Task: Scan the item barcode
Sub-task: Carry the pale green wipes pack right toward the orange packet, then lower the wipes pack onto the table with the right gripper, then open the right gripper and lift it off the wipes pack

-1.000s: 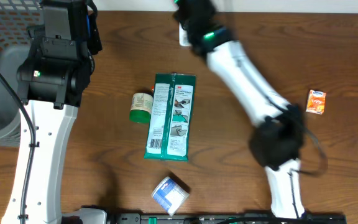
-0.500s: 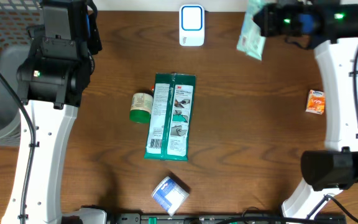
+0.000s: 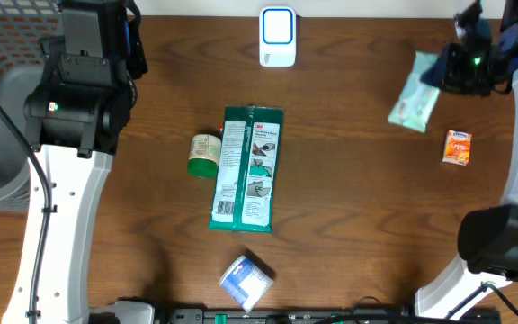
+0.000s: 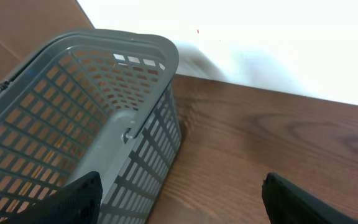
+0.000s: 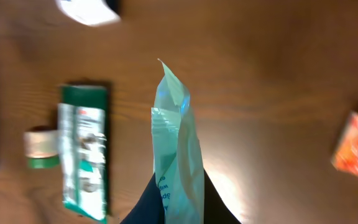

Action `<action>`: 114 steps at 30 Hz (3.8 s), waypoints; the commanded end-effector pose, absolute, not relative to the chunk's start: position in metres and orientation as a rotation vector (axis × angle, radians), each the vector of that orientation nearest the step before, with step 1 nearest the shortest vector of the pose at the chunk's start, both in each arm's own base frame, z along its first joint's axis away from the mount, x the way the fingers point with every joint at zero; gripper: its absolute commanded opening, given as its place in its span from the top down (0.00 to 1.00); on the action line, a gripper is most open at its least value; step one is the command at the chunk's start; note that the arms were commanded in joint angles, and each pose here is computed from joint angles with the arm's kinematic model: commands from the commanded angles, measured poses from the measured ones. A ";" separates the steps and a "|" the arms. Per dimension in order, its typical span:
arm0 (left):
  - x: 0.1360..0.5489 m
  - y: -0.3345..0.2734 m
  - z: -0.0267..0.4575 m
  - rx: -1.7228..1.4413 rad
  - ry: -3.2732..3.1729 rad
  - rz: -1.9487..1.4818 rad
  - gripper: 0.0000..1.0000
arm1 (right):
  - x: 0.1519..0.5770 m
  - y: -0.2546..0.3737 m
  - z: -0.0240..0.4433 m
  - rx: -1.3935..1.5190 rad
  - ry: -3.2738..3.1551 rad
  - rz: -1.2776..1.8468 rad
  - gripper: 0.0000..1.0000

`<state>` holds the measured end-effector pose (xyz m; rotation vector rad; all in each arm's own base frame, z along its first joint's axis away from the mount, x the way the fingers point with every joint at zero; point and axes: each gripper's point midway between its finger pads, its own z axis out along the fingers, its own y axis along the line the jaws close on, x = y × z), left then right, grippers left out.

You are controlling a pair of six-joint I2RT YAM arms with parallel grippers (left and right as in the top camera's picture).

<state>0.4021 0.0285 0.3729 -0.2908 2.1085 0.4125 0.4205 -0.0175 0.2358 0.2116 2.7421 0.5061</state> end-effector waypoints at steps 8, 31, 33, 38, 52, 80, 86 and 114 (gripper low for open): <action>0.403 0.031 0.373 -0.295 2.108 0.425 0.17 | 0.366 -0.103 0.106 0.623 2.994 0.020 0.99; 0.403 0.031 0.373 -0.295 2.108 0.425 0.17 | 0.401 -0.065 0.103 0.294 2.860 0.416 0.07; 0.403 0.031 0.373 -0.295 2.108 0.425 0.17 | 0.400 -0.036 0.108 0.264 2.832 0.634 0.40; 0.403 0.031 0.373 -0.295 2.108 0.425 0.17 | 0.366 -0.010 0.066 0.278 2.970 0.656 0.99; 0.403 0.031 0.373 -0.295 2.107 0.425 0.17 | 0.327 -0.083 -0.015 0.394 3.061 -0.077 0.99; 0.403 0.031 0.373 -0.295 2.108 0.425 0.17 | 0.373 -0.042 0.014 0.322 2.882 0.462 0.01; 0.403 0.031 0.373 -0.295 2.107 0.425 0.17 | 0.373 -0.042 0.014 0.322 2.882 0.461 0.01; 0.403 0.031 0.373 -0.295 2.108 0.425 0.17 | 0.373 -0.042 0.014 0.323 2.882 0.462 0.01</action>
